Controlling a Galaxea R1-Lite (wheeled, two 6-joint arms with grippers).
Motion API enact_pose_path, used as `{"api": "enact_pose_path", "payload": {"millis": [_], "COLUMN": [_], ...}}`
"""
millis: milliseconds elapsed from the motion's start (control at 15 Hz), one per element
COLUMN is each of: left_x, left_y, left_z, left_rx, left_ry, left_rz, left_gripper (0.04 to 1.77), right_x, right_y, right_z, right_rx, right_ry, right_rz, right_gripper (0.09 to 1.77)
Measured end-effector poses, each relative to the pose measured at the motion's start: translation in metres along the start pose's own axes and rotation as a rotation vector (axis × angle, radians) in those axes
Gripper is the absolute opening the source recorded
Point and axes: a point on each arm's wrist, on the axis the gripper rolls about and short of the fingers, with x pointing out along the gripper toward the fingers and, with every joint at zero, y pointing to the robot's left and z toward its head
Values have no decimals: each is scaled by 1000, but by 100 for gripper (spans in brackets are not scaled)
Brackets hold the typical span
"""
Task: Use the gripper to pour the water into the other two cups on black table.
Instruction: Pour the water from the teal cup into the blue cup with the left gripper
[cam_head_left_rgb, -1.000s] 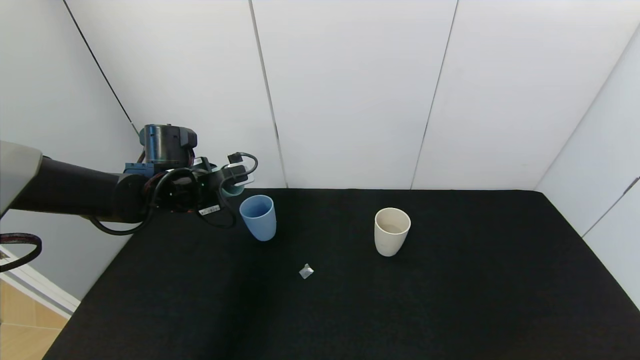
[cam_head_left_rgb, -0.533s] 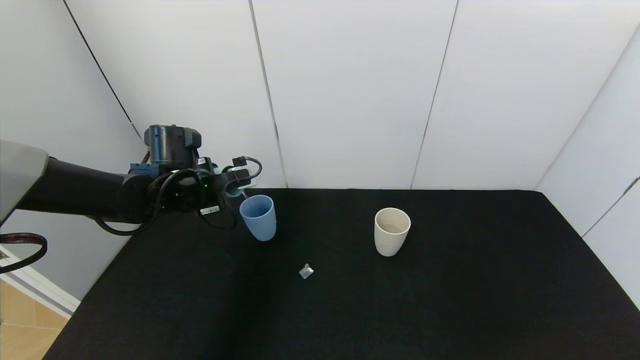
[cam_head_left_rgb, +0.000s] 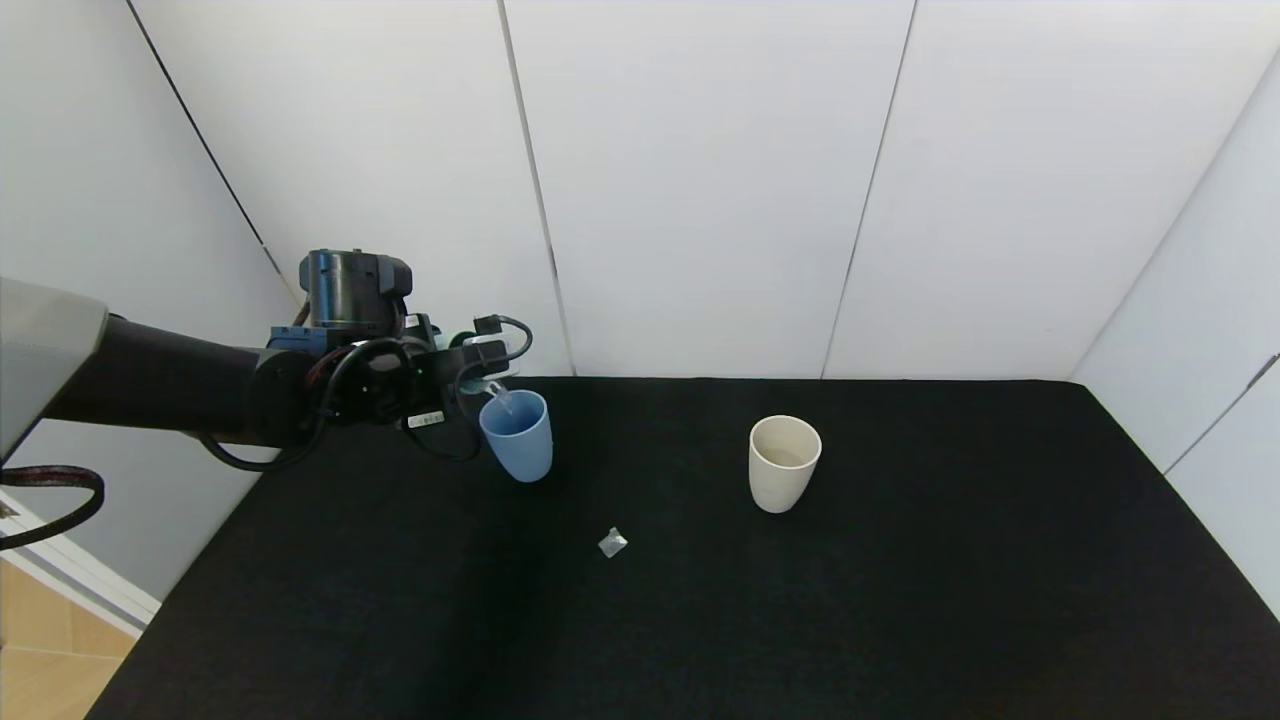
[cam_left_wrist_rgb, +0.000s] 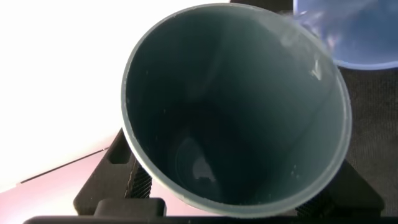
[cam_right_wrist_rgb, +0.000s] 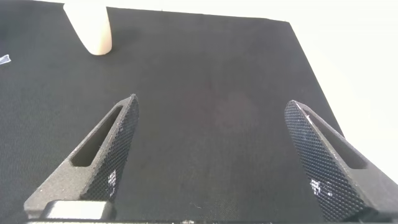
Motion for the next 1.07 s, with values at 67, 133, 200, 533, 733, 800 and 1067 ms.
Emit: {"api": "enact_pose_path", "payload": {"millis": [67,133,200,533,733,800,1067], "left_x": [0,0,0,-1,-3,-4,-10], "left_y": [0,0,-1,-3,-1,0,7], "left_z": [0,0,0,-1,-2,-2,-4], "left_rx": [0,0,0,-15,-98,-120,-287], "left_ry": [0,-1,0,-5,-14,-20,-53], "left_rz": [0,-1,-2,-11,-13,-14,-11], "left_gripper": [119,119,119,119,119,119,119], "right_x": [0,0,0,0,0,0,0], "right_y": [0,0,0,0,0,0,0], "right_z": [0,0,0,0,0,0,0], "right_rx": [0,0,0,0,0,0,0], "right_ry": [0,0,0,0,0,0,0], "right_rz": [0,0,0,0,0,0,0], "right_gripper": [171,171,171,171,171,171,171]}}
